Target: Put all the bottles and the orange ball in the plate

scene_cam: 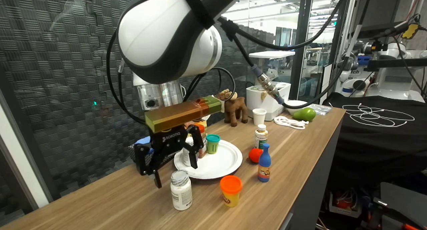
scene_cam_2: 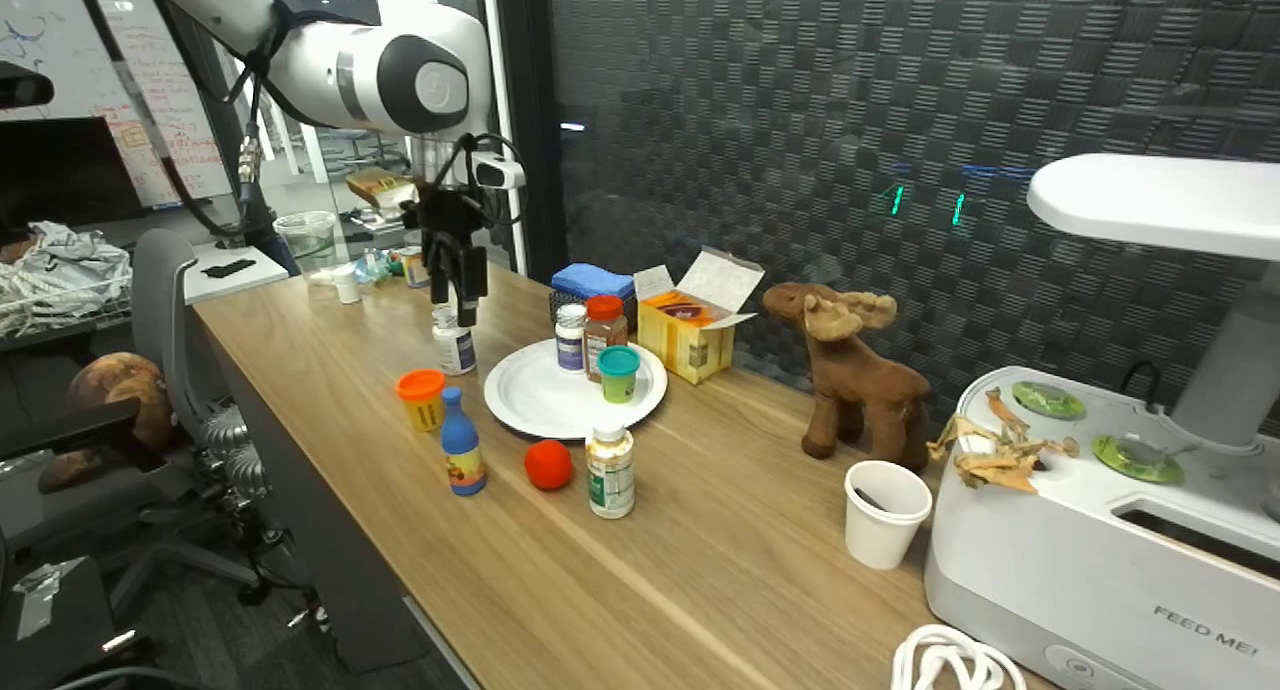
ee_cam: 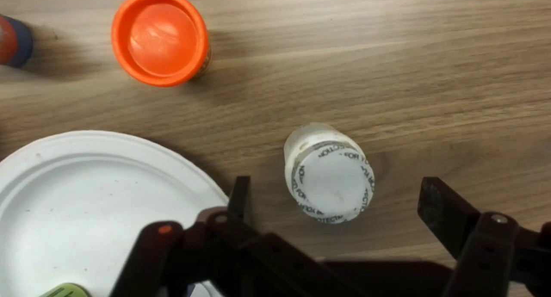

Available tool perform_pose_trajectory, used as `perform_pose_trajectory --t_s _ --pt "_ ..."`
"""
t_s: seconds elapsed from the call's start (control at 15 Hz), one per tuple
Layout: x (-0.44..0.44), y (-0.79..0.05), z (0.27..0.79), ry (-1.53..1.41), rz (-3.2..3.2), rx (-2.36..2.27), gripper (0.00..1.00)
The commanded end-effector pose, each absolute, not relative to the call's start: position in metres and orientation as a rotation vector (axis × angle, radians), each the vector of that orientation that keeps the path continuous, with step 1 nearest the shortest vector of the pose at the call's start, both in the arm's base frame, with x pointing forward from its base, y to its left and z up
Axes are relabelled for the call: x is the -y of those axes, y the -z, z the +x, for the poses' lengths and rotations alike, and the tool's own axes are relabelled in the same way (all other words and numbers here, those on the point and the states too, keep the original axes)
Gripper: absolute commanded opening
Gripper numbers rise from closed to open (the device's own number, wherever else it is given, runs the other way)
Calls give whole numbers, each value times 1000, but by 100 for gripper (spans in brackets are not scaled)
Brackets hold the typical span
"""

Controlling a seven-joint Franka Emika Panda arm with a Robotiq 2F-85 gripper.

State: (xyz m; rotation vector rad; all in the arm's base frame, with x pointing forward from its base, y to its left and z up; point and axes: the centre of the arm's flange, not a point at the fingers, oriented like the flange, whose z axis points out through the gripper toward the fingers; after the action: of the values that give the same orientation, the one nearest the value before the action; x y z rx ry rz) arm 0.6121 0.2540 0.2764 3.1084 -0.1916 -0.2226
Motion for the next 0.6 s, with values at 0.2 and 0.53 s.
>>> perform_pose_trajectory --t_s 0.2,0.53 --pt "-255 -278 605 242 3126 128 75" --pt "-255 -282 602 235 3120 130 42"
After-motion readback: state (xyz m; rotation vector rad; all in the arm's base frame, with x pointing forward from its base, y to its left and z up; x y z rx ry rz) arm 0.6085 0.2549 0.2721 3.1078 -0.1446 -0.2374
